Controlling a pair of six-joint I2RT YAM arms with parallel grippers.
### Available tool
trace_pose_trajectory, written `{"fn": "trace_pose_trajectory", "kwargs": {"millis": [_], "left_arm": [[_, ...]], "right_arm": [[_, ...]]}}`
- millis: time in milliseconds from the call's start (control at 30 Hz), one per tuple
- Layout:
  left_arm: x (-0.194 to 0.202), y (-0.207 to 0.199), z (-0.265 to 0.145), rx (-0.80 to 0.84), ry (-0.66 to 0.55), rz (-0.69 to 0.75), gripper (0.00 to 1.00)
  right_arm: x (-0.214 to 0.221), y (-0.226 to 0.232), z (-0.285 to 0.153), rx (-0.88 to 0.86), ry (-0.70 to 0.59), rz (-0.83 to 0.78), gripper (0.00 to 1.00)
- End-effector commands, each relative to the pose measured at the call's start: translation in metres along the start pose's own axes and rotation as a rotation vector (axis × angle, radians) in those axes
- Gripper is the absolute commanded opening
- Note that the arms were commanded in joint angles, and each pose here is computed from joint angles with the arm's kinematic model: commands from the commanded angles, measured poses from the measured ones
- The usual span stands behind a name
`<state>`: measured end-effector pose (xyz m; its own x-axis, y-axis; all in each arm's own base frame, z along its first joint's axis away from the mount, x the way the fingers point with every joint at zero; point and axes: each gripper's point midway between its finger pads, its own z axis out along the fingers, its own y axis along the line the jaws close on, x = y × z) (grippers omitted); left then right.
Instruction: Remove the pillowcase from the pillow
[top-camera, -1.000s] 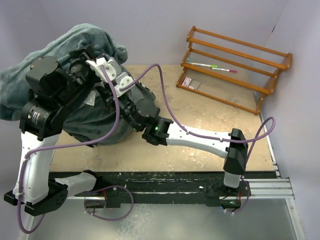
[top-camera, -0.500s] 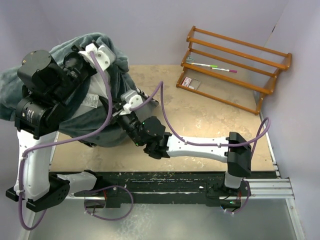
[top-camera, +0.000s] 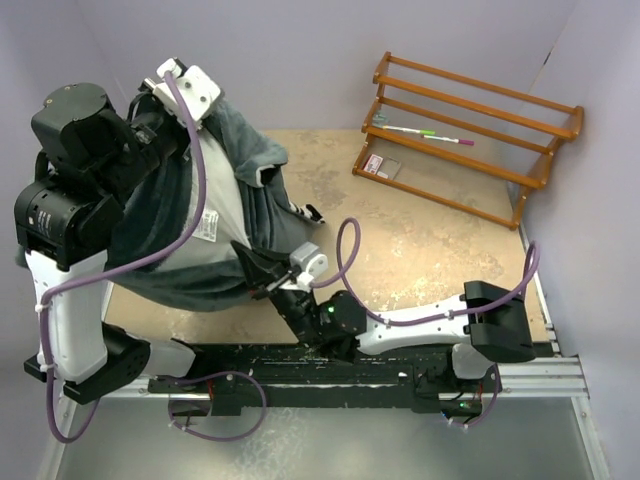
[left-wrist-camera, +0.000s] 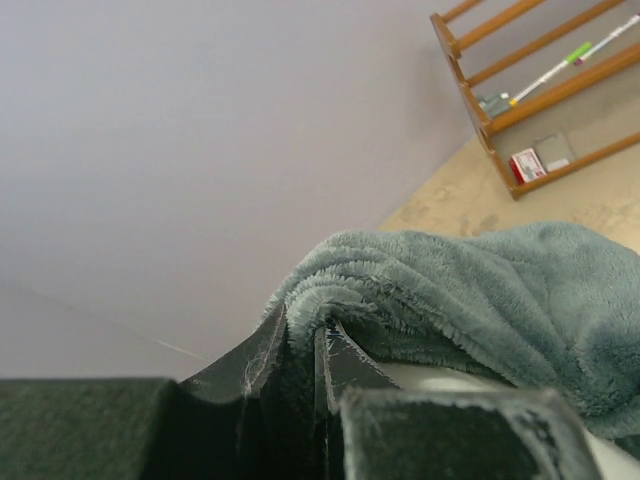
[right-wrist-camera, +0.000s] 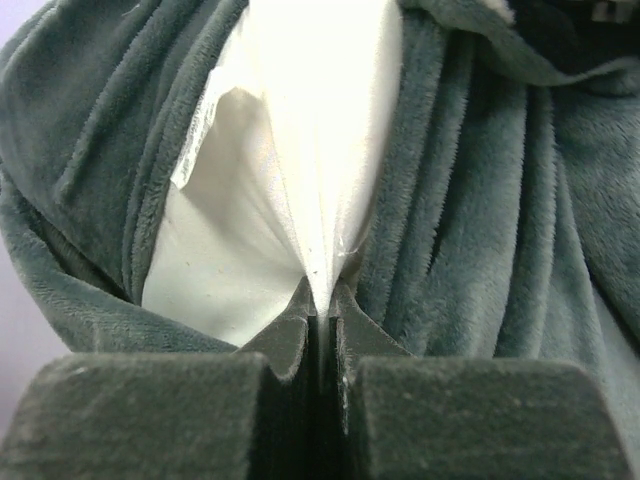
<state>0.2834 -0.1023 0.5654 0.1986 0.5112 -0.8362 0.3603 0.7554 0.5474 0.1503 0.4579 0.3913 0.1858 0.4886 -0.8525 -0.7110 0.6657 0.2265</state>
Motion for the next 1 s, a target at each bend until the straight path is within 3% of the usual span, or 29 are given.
{"fn": "trace_pose_trajectory", "kwargs": {"millis": [0, 167, 233, 400, 567, 667, 733, 967], "left_arm": [[-0.054, 0.093, -0.015, -0.423, -0.180, 0.005, 0.00], [-0.014, 0.079, 0.004, -0.393, -0.029, 0.007, 0.00], [0.011, 0.056, 0.016, -0.306, 0.051, -0.028, 0.00], [0.078, -0.031, 0.032, -0.006, 0.280, -0.262, 0.00], [0.084, -0.101, 0.027, 0.286, 0.344, -0.524, 0.00], [0.064, -0.115, 0.020, 0.416, 0.293, -0.599, 0.00], [0.057, -0.121, 0.016, 0.470, 0.277, -0.605, 0.00], [0.050, -0.141, 0.006, 0.605, 0.269, -0.628, 0.00]], "right_arm": [[0.077, 0.008, -0.076, -0.002, 0.215, -0.079, 0.00], [0.075, -0.018, -0.108, 0.060, 0.230, -0.035, 0.00], [0.068, -0.030, -0.114, 0.090, 0.226, 0.004, 0.00], [0.057, -0.049, -0.126, 0.110, 0.223, 0.048, 0.00], [0.004, -0.050, -0.112, 0.109, 0.158, 0.089, 0.00], [-0.038, -0.035, -0.093, 0.037, 0.118, 0.091, 0.34], [-0.059, -0.029, -0.077, 0.002, 0.105, 0.063, 0.51], [-0.097, -0.009, -0.028, -0.181, 0.152, 0.030, 0.73]]}}
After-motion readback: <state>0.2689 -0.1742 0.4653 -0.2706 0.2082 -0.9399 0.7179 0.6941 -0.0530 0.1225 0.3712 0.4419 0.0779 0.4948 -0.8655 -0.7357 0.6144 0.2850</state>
